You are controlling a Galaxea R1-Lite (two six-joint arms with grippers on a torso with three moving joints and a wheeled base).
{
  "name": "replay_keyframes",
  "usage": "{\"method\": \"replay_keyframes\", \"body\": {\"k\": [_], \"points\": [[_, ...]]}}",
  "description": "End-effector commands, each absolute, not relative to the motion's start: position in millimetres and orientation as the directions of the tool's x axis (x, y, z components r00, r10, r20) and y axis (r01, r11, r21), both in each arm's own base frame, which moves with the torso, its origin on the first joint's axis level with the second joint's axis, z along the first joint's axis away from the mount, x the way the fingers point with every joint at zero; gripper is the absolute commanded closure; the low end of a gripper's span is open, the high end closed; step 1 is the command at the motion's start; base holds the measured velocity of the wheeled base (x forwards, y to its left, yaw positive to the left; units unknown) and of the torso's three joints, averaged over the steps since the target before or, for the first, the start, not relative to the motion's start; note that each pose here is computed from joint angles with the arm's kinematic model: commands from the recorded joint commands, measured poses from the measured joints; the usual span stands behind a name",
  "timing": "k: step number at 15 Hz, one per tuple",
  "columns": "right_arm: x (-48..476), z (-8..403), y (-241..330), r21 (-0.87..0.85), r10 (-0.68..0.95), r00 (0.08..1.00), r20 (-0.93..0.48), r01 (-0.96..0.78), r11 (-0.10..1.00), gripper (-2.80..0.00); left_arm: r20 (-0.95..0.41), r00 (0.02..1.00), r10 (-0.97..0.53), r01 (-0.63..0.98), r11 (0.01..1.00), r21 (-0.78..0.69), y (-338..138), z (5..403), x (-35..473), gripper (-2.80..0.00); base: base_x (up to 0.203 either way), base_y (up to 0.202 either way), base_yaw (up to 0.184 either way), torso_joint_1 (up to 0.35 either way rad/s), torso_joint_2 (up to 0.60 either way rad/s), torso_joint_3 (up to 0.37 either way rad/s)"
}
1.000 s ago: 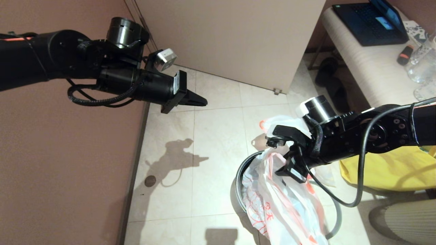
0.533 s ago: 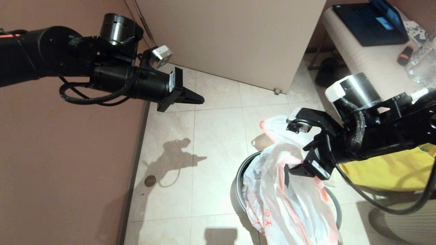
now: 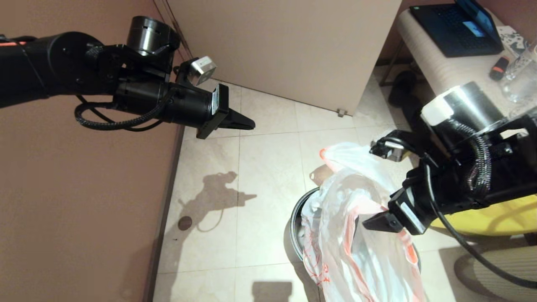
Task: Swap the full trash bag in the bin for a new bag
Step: Put the new garbage bag on the trash can
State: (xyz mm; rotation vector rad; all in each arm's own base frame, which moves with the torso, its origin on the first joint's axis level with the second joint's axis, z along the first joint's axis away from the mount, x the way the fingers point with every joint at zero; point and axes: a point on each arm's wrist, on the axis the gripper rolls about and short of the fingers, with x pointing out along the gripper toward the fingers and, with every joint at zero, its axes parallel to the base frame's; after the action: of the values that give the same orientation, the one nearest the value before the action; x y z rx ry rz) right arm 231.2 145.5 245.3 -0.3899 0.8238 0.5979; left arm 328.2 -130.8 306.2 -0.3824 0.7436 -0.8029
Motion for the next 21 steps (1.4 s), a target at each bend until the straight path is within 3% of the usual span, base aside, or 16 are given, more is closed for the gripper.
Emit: {"method": "replay_keyframes", "body": {"k": [1,4,7,10,13,16,17,18,20,21], "points": [[249,218,153,-0.221,0.198,0.507,-0.839,-0.650,0.727,-2.80,-0.465,0.456,-0.759,0.502,0.650,-0.571,-136,301,331,0.00,0.000,0.000,0.000,0.000,0.00,0.000],[253,208,149,-0.441,-0.005,0.535,-0.845,-0.691,0.573,-2.80,-0.487,0.465,-0.739,0.493,0.673,-0.551,-146,297,330,0.00,0.000,0.000,0.000,0.000,0.00,0.000],[242,223,137,-0.337,0.143,0.493,-0.858,-0.752,0.566,-2.80,-0.487,0.464,-0.740,0.496,0.673,-0.549,-146,297,329,0.00,0.000,0.000,0.000,0.000,0.00,0.000],[230,240,113,-0.238,0.270,0.469,-0.841,-0.768,0.594,-2.80,-0.485,0.465,-0.740,0.496,0.672,-0.549,-146,298,328,0.00,0.000,0.000,0.000,0.000,0.00,0.000],[209,261,96,-0.244,0.305,0.532,-0.790,-0.729,0.640,-2.80,-0.483,0.468,-0.740,0.496,0.672,-0.549,-145,299,328,0.00,0.000,0.000,0.000,0.000,0.00,0.000],[185,269,84,-0.147,0.315,0.567,-0.761,-0.624,0.767,-2.80,-0.482,0.468,-0.740,0.497,0.672,-0.549,-145,300,327,0.00,0.000,0.000,0.000,0.000,0.00,0.000],[181,265,80,-0.096,0.301,0.562,-0.770,-0.568,0.817,-2.20,-0.482,0.468,-0.740,0.497,0.672,-0.549,-145,300,327,0.00,0.000,0.000,0.000,0.000,0.00,0.000],[174,264,75,-0.052,0.291,0.573,-0.766,-0.507,0.861,0.00,-0.482,0.468,-0.740,0.497,0.672,-0.549,-145,300,327,0.00,0.000,0.000,0.000,0.000,0.00,0.000],[156,271,70,0.045,0.321,0.601,-0.733,-0.427,0.903,0.00,-0.481,0.469,-0.741,0.497,0.672,-0.549,-145,301,327,0.00,0.000,0.000,0.000,0.000,0.00,0.000],[150,263,76,0.082,0.327,0.554,-0.766,-0.420,0.904,0.00,-0.481,0.469,-0.741,0.496,0.672,-0.550,-145,300,327,0.00,0.000,0.000,0.000,0.000,0.00,0.000]]}}
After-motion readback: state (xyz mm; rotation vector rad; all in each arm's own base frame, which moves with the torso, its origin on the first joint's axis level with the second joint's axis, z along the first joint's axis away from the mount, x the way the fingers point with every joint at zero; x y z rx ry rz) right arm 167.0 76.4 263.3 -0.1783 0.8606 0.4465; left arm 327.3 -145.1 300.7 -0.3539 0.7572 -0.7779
